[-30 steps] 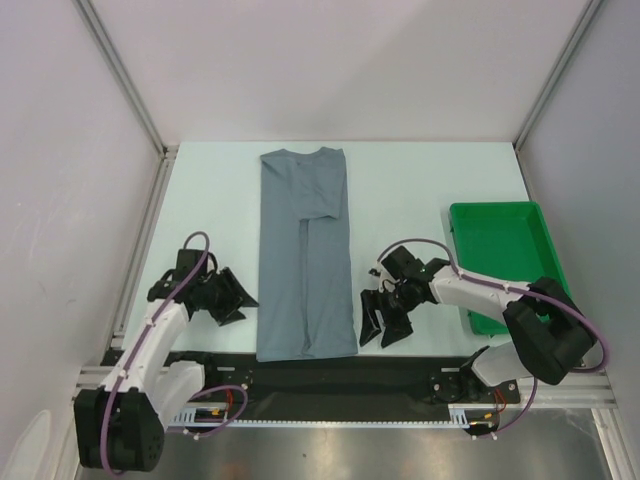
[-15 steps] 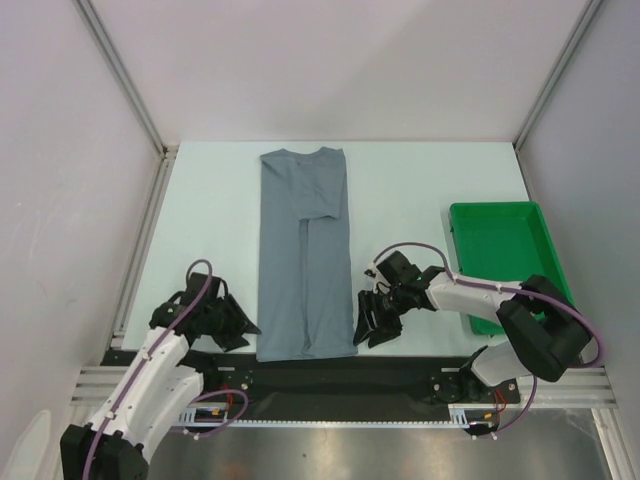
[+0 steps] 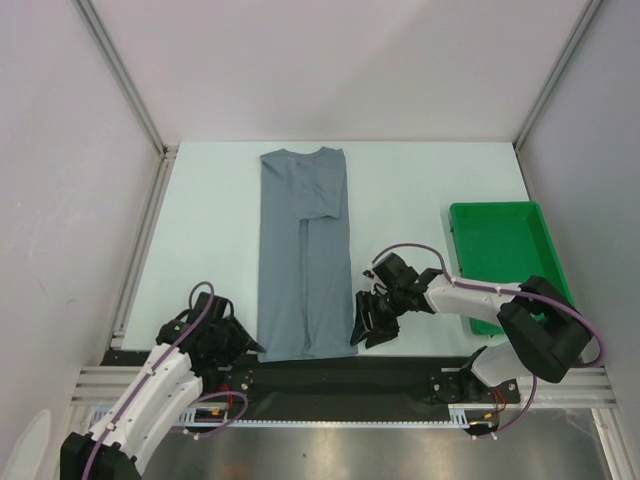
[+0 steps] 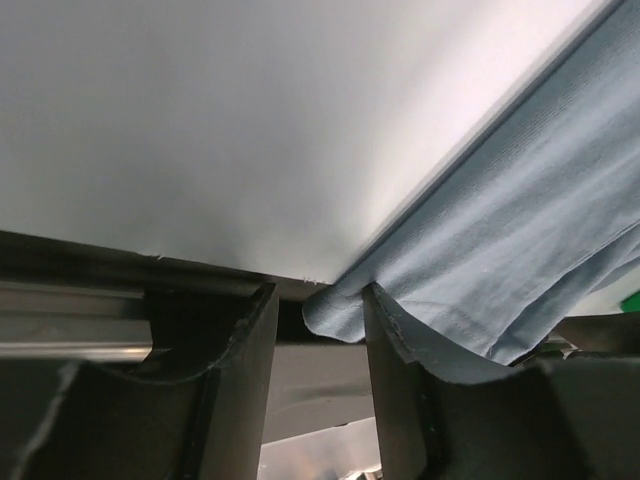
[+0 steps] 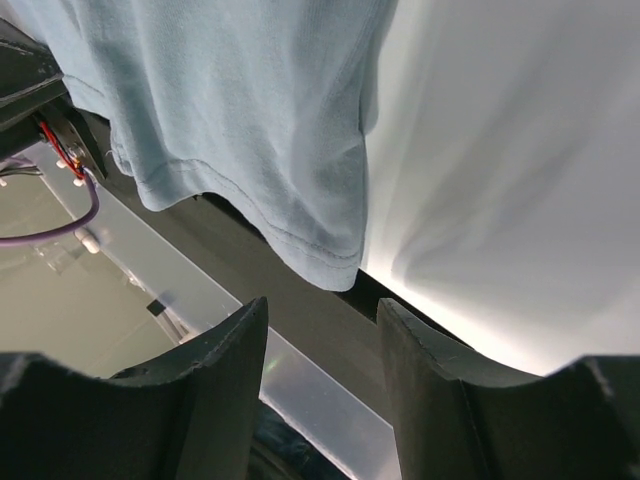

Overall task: Fold and stack the t-shirts
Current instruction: Fold the tshirt

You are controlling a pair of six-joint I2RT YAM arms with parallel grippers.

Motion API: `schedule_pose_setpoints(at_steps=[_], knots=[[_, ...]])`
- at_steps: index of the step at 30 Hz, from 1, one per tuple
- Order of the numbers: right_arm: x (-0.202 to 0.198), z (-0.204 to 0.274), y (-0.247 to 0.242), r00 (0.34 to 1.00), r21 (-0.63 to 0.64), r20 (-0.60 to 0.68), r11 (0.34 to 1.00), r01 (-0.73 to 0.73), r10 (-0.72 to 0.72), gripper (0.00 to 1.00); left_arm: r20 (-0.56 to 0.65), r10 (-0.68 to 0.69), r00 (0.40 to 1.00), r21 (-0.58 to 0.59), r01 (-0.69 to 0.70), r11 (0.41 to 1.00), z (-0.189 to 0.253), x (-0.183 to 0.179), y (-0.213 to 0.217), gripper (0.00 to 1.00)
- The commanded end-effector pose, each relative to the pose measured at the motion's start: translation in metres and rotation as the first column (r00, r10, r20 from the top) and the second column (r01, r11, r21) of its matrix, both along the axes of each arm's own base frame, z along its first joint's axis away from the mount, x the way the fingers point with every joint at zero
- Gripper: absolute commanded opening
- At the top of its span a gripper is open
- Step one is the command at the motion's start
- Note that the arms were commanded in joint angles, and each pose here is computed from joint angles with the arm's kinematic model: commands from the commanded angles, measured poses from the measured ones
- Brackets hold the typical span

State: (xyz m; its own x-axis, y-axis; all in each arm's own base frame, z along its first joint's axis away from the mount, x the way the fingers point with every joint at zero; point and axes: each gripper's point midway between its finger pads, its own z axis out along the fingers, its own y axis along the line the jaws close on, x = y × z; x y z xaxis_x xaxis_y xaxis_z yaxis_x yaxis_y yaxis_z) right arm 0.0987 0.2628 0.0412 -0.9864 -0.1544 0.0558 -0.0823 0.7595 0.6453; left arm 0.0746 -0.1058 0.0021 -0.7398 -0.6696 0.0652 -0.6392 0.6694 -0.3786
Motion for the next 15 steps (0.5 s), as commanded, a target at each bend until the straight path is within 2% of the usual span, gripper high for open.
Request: schedule_pose_setpoints(at_steps=[1, 4, 9, 10, 15], knots=[[0.002, 0.005, 0.004, 1.000, 0.021, 0.029, 1.000, 0.006, -0.007, 0.54, 0.017, 0.022, 1.000, -0.024, -0.022, 0.999, -0.005, 0.005, -0.004, 0.47], [0.002, 0.006, 0.003, 0.999, 0.014, 0.037, 1.000, 0.005, -0.006, 0.54, 0.066, 0.018, 0.998, -0.050, -0.015, 0.999, -0.003, 0.015, -0.010, 0.45], [0.005, 0.007, 0.003, 0.999, 0.002, 0.036, 0.999, 0.035, -0.035, 0.54, 0.052, -0.006, 0.999, -0.041, 0.008, 0.999, -0.004, 0.009, -0.008, 0.40], [0.006, 0.006, 0.002, 0.998, -0.006, 0.037, 0.999, 0.046, -0.045, 0.53, 0.049, -0.001, 0.999, -0.044, 0.003, 0.999, -0.003, 0.009, -0.008, 0.33], [0.005, 0.002, 0.003, 0.996, -0.018, 0.018, 0.996, 0.088, -0.088, 0.50, 0.085, 0.037, 0.996, -0.070, -0.031, 0.997, 0.003, 0.015, -0.011, 0.18]])
